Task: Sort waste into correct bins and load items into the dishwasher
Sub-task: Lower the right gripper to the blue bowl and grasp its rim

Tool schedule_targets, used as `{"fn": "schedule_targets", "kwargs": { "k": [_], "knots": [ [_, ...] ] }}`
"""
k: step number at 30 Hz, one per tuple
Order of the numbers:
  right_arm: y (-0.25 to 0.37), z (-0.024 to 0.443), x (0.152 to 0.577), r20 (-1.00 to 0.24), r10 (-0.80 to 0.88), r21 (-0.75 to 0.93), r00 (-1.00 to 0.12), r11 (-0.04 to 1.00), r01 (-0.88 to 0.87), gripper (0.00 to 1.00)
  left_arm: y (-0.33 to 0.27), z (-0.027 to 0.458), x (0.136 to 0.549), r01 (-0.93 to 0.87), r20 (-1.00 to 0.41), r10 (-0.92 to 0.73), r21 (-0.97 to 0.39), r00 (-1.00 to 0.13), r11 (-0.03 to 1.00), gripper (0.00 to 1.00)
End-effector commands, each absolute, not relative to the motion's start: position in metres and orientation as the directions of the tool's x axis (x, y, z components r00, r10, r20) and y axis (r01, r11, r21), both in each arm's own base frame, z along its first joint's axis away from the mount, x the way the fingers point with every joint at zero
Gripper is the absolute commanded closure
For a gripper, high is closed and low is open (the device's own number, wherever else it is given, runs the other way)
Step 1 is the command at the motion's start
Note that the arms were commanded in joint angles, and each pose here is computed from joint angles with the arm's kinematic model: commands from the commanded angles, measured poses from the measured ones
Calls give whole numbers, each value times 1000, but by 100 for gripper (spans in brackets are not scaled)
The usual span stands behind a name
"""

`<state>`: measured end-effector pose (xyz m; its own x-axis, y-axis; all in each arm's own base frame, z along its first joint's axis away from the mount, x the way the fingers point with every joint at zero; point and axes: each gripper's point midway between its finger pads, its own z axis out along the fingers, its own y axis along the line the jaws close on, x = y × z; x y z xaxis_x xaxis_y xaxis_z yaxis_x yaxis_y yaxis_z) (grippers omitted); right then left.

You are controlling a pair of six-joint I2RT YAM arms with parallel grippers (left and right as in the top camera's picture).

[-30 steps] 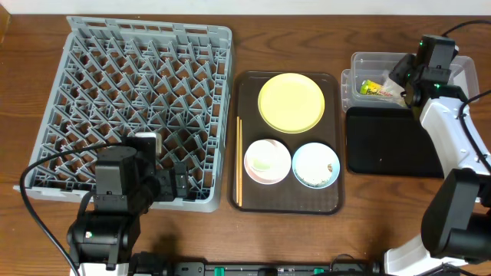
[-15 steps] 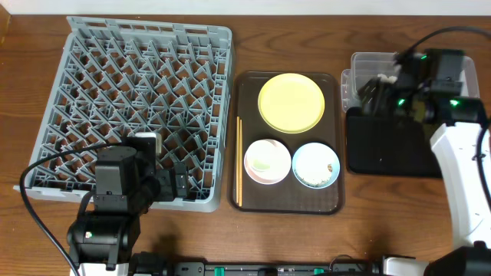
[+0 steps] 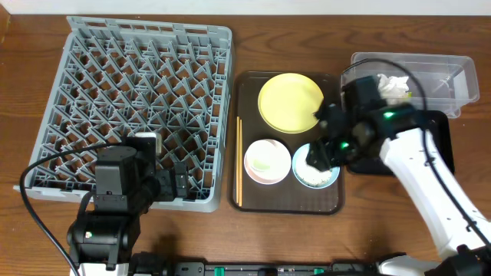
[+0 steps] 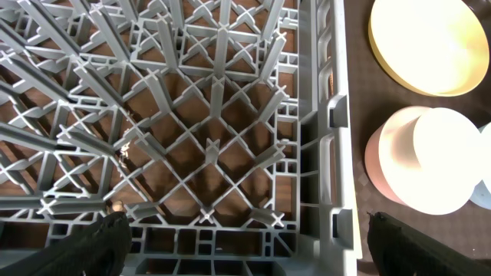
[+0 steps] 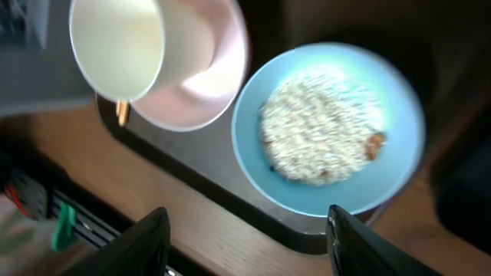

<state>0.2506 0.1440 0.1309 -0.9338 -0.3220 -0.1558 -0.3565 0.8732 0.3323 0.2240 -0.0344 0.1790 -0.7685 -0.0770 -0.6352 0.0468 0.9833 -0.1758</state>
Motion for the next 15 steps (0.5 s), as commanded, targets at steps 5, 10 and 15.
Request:
{"fn": "schedule_targets", "kwargs": {
  "k": [5, 10, 15],
  "knots": [
    [166, 93, 223, -139, -495, 224, -858, 828, -514, 39, -36, 186, 225, 52, -647, -84, -189, -758, 981, 1],
    [173, 67, 221, -171, -532, 117, -830, 825, -553, 45, -36, 186, 225, 52, -647, -84, -189, -758, 981, 2],
    [172, 50, 230, -225, -508, 18, -832, 851, -525, 47, -36, 186, 225, 52, -647, -84, -189, -758, 981, 2]
  ]
}}
